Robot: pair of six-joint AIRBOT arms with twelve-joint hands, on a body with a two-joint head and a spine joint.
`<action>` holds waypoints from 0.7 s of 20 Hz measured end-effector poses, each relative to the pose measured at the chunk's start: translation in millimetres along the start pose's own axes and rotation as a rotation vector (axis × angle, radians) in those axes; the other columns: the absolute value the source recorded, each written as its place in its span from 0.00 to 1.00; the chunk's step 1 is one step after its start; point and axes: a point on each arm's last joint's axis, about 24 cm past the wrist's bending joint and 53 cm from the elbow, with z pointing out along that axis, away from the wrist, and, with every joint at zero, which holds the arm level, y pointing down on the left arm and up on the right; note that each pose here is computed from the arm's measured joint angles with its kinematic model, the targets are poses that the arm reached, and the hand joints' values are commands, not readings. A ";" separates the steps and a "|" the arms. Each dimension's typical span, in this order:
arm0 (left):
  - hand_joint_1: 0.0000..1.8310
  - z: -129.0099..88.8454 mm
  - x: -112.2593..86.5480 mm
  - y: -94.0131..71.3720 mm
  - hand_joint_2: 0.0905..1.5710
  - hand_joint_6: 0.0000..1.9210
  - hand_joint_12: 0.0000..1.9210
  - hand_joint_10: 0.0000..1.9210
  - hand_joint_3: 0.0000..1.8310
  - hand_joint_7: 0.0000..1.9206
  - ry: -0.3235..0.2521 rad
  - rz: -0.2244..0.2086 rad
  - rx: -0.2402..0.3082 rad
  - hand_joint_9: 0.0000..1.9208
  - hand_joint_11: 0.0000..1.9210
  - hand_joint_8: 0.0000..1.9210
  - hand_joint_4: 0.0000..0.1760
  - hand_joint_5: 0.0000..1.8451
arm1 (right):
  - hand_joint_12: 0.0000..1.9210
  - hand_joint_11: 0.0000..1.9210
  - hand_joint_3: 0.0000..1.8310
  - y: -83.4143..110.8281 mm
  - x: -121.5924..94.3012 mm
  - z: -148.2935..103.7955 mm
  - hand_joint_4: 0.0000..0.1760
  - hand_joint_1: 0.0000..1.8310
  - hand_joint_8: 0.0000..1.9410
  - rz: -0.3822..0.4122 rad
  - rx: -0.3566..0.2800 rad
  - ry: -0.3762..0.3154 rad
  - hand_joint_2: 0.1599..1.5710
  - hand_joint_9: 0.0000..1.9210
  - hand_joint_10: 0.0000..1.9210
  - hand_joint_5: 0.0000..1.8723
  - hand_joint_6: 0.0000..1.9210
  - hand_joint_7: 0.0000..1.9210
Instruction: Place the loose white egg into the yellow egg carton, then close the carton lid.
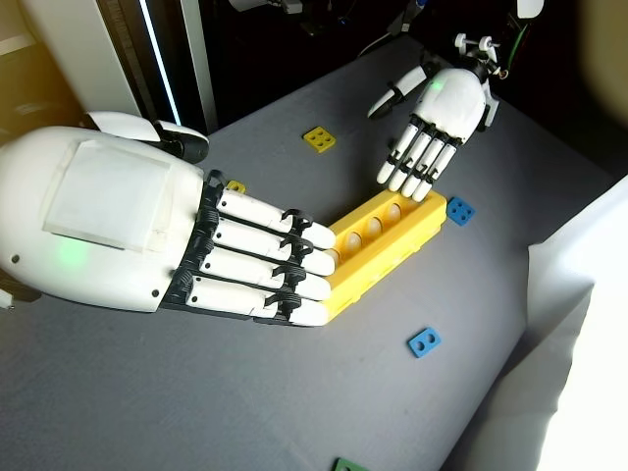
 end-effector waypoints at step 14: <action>0.00 -0.9 -3.1 -8.5 0.79 0.00 0.00 0.00 0.01 0.00 0.026 0.089 0.009 0.00 0.00 0.00 0.00 0.00 | 0.00 0.00 0.01 -0.4 -1.4 0.8 0.00 0.09 0.00 0.002 0.004 -0.005 0.52 0.00 0.00 0.00 0.00 0.00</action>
